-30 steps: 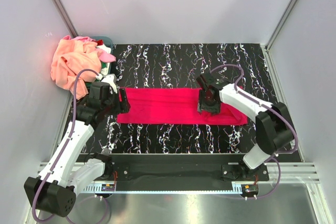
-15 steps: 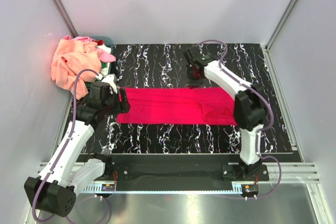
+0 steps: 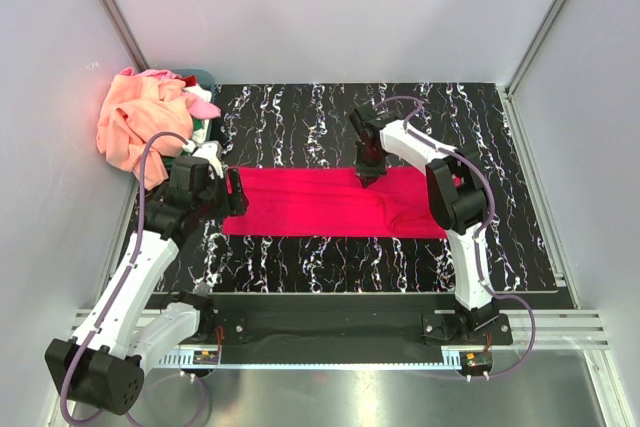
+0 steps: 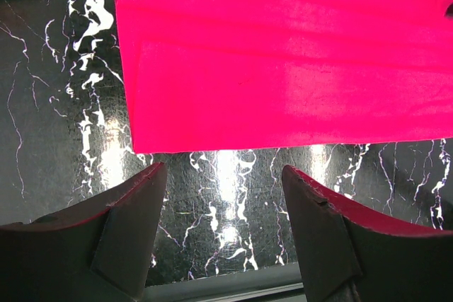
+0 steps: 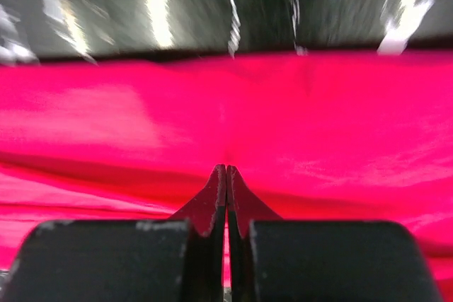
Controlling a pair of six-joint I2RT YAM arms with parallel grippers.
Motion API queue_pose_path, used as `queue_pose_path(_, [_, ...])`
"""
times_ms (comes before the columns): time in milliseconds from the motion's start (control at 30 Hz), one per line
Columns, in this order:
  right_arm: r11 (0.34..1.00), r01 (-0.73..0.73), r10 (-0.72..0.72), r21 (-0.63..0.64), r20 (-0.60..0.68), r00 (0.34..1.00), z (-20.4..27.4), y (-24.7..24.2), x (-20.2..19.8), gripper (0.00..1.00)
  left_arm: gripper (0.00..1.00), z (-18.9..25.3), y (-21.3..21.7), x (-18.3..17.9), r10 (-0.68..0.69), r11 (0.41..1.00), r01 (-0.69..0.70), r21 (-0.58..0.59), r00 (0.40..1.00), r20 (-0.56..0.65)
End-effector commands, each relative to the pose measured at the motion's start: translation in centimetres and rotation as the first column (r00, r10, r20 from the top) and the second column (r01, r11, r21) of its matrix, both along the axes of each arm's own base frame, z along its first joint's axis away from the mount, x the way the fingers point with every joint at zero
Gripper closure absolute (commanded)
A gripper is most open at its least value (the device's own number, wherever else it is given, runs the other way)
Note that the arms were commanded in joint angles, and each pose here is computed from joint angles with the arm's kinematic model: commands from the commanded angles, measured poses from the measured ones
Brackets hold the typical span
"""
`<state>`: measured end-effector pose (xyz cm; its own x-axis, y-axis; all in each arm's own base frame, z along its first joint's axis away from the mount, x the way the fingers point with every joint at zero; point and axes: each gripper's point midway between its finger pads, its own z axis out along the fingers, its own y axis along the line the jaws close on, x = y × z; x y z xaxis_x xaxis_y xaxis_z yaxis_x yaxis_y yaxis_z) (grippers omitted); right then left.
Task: Fold and stack the t-shirts
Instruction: Fold the tshirt
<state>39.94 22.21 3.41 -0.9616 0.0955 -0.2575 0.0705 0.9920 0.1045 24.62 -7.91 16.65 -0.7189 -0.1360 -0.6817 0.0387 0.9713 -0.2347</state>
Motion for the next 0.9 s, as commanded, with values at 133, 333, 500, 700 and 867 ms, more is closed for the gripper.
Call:
queue_pose_path(133, [0.996,-0.004,0.005,0.09,-0.013,1.0,1.0,0.4,-2.7,1.0,0.28,1.3,0.1,0.6,0.003,1.0,-0.003,0.002,0.998,0.059])
queue_pose_path(333, [0.996,-0.013,0.012,0.09,0.009,1.0,2.1,-0.1,-5.2,1.0,0.28,1.2,0.0,0.5,0.004,1.0,-0.004,0.0,0.998,0.057])
queue_pose_path(500, [0.998,-0.055,0.055,0.025,0.013,0.998,2.4,-0.9,-9.2,1.0,0.28,1.2,0.0,0.6,0.003,1.0,-0.003,0.002,0.998,0.055])
queue_pose_path(700, [0.995,-0.075,0.077,0.059,-0.022,0.997,1.6,-1.6,-14.6,1.0,0.28,0.7,1.1,1.2,0.048,0.997,-0.05,0.052,0.998,0.044])
queue_pose_path(867, [0.992,-0.075,0.069,0.099,0.061,0.996,3.7,-1.6,-14.5,0.99,0.28,0.6,-1.7,4.3,0.022,1.0,-0.022,-0.019,1.0,0.006])
